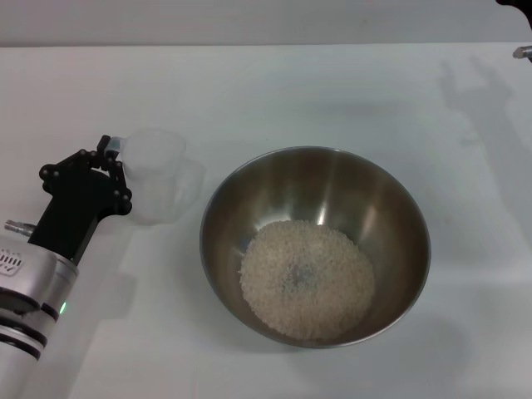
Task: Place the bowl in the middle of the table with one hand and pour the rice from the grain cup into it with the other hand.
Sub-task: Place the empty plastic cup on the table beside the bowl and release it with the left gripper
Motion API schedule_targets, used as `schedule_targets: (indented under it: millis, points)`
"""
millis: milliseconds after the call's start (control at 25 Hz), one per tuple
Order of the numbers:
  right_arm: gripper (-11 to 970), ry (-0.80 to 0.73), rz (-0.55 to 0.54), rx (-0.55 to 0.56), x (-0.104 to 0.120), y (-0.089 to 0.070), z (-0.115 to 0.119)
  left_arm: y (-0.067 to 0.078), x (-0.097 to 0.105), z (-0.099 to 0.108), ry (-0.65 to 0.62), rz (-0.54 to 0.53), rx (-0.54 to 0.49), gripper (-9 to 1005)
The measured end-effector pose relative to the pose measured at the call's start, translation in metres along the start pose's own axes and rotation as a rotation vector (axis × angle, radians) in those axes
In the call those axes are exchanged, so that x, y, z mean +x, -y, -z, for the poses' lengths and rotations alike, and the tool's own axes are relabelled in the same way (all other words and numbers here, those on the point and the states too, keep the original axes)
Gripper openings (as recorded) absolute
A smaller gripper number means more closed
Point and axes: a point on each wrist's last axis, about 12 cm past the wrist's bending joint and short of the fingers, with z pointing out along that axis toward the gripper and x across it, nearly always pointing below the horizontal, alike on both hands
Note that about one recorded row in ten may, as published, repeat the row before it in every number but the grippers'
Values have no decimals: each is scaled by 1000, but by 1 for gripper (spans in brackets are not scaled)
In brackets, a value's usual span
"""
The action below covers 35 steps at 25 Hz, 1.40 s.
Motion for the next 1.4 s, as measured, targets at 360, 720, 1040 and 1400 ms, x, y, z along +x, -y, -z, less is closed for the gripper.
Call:
schedule_targets:
  millis: [360, 720, 1040, 1400]
  points:
    - [485, -4, -6, 11, 1, 2, 3, -2, 4, -3, -40, 30, -13, 146]
    - [485, 4, -6, 9, -1, 3, 3, -9, 11, -5, -86, 134, -11, 159]
    - [484, 9, -5, 6, -1, 3, 1, -12, 16, 2, -104, 155, -14, 316]
    - [484, 1, -3, 10, 0, 3, 1, -13, 22, 22, -115, 169, -38, 316]
